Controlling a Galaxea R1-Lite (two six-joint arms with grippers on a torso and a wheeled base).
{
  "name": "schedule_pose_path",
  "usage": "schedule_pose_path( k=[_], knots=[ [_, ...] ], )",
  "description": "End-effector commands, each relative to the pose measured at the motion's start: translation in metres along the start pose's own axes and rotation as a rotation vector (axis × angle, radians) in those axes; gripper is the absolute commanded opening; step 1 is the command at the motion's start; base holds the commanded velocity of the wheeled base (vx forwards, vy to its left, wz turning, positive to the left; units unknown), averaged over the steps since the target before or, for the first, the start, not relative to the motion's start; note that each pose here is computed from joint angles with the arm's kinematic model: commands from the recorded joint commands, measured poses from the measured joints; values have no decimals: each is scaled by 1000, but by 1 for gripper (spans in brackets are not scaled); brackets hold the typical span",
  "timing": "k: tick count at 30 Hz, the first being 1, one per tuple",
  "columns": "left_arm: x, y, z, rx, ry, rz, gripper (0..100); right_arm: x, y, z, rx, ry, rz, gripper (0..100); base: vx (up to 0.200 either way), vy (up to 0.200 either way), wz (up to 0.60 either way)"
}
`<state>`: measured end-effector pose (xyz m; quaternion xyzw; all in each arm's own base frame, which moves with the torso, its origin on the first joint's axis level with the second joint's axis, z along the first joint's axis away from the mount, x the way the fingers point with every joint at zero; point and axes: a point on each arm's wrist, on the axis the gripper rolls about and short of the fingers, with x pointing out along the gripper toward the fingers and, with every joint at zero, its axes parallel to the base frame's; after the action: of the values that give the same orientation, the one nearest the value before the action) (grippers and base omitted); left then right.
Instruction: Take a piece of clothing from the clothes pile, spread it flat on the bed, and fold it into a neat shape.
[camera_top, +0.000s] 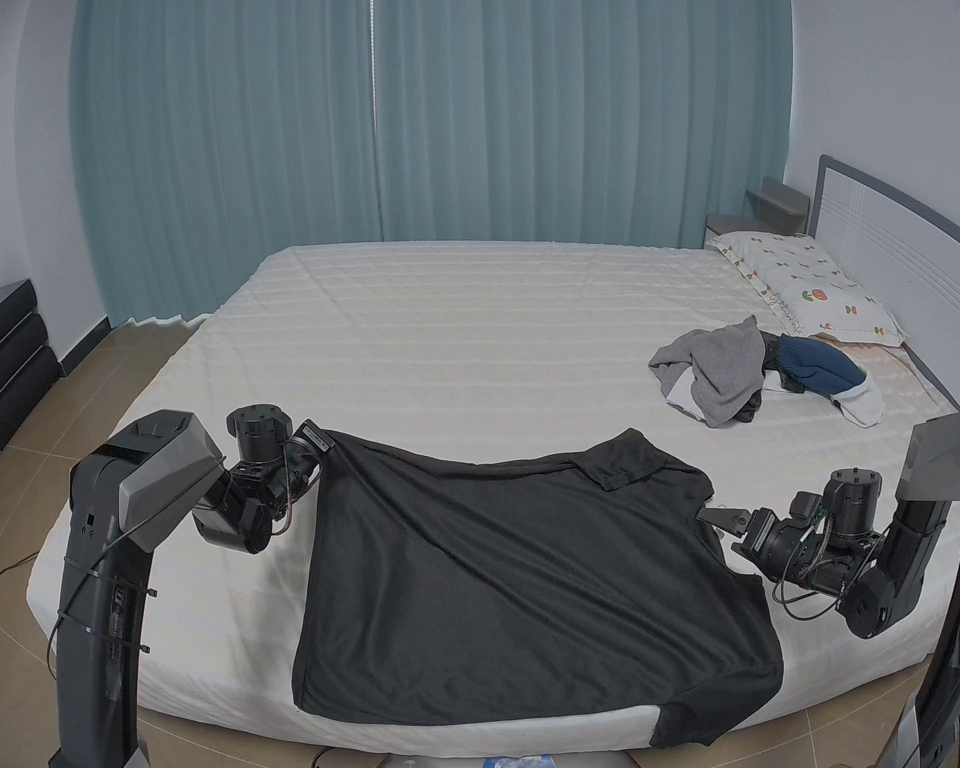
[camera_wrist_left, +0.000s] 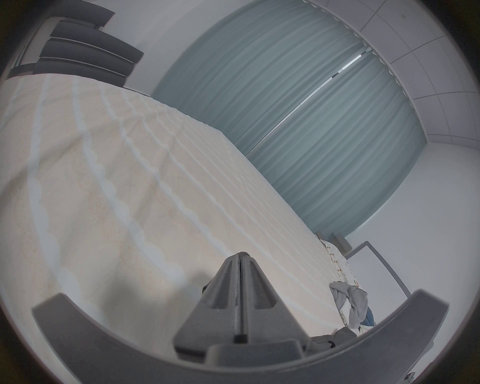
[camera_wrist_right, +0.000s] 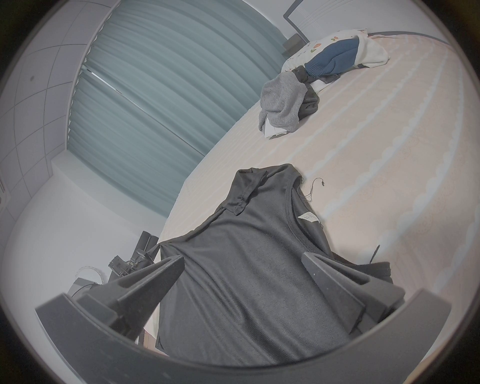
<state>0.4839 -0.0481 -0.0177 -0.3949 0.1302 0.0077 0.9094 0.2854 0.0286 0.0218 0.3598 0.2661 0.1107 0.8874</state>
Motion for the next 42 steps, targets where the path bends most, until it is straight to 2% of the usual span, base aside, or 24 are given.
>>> schedule_pose_path(
  k=[1,11,12,18,22,26,27,28,30,31,32,37,42],
  knots=[
    [5,7,-4,0,-4,18,0,0,0,0,1,-1,1,100,0,0,0],
    [10,9,-1,-4,-48,38,0,2,-2,4,2,-14,1,100,0,0,0],
    [10,10,-1,-4,-46,40,100,2,-2,4,2,-14,1,100,0,0,0],
    [10,11,-1,-7,-40,47,100,3,-1,6,1,-22,6,100,0,0,0],
    [1,8,5,-107,-28,49,100,15,9,11,9,-37,45,100,0,0,0],
    [-9,4,10,-139,-1,40,100,23,16,13,-6,-43,65,100,0,0,0],
    [-25,2,12,-172,78,6,100,38,22,18,-17,-42,77,100,0,0,0],
    [-31,2,13,-187,108,-5,100,48,25,21,-17,-31,77,100,0,0,0],
    [-38,2,16,-211,135,-21,100,70,28,21,-12,4,55,100,0,0,0],
    [-38,2,16,-211,135,-21,100,70,28,21,-12,4,55,100,0,0,0],
    [-40,3,17,-221,133,-22,100,92,31,23,-14,9,27,100,0,0,0],
    [-47,6,15,-224,147,-1,100,143,34,19,-22,21,-42,100,0,0,0],
    [-48,6,14,-223,151,2,100,172,38,17,-22,57,-73,100,0,0,0]
  ],
)
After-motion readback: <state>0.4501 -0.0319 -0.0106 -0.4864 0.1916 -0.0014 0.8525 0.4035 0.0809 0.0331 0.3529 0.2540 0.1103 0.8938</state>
